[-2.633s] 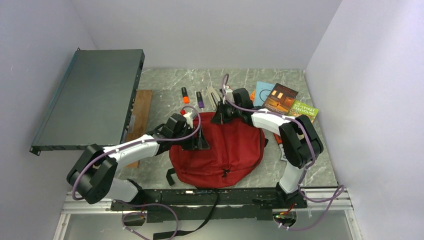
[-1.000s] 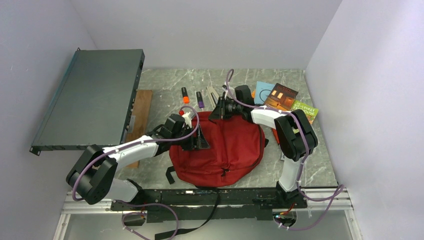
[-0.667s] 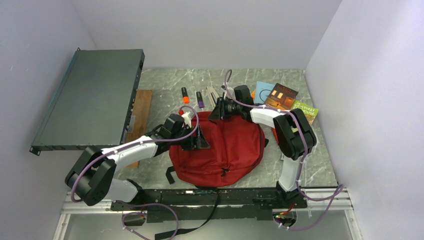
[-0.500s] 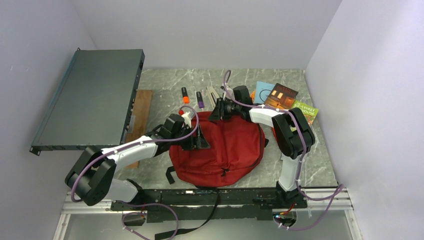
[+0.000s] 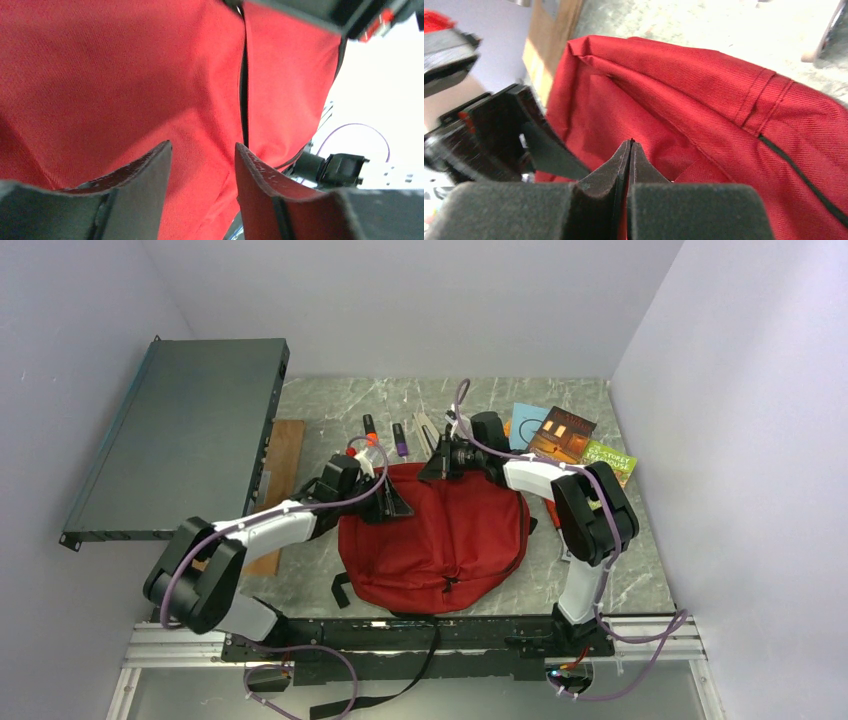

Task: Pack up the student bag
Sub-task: Unzip the student bag at the center of the board.

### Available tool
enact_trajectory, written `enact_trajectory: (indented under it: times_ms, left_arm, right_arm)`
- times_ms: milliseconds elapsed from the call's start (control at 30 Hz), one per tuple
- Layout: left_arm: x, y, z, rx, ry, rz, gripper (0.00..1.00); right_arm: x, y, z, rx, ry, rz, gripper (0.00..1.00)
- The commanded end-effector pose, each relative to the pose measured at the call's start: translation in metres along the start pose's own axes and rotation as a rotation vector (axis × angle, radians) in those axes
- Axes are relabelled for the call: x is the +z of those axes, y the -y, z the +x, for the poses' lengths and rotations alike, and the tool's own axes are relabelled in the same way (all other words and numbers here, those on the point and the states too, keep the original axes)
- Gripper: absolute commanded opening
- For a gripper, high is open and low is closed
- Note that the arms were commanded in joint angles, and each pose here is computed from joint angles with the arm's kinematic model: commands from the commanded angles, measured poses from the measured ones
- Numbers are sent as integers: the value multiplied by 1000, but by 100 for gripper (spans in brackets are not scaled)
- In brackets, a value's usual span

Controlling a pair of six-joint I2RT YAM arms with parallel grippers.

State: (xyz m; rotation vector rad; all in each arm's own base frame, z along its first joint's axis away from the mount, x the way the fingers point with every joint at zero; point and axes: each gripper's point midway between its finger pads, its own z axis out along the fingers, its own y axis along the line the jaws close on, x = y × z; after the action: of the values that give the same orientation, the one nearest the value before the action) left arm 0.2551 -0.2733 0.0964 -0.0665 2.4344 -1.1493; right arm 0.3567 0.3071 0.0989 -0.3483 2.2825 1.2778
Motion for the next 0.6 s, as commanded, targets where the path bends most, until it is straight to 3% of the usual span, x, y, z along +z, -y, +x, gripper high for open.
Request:
enact_trajectory:
  times_ms: [0, 67, 133, 333, 567]
  left_arm:
    - [15, 25, -37, -27, 72, 74, 44]
    - [29, 18, -36, -62, 47, 67, 30]
    - [41, 1, -31, -107, 31, 19, 22]
    - [59, -41, -20, -192, 37, -90, 11]
    - [71, -59, -12, -247, 27, -100, 1]
  right_arm:
    - [-12, -41, -24, 29, 96, -130, 0]
    - [-12, -43, -24, 50, 94, -137, 0]
    - [-12, -41, -23, 73, 98, -131, 0]
    - [-16, -43, -6, 142, 76, -165, 0]
    - [-22, -35, 52, 135, -28, -143, 0]
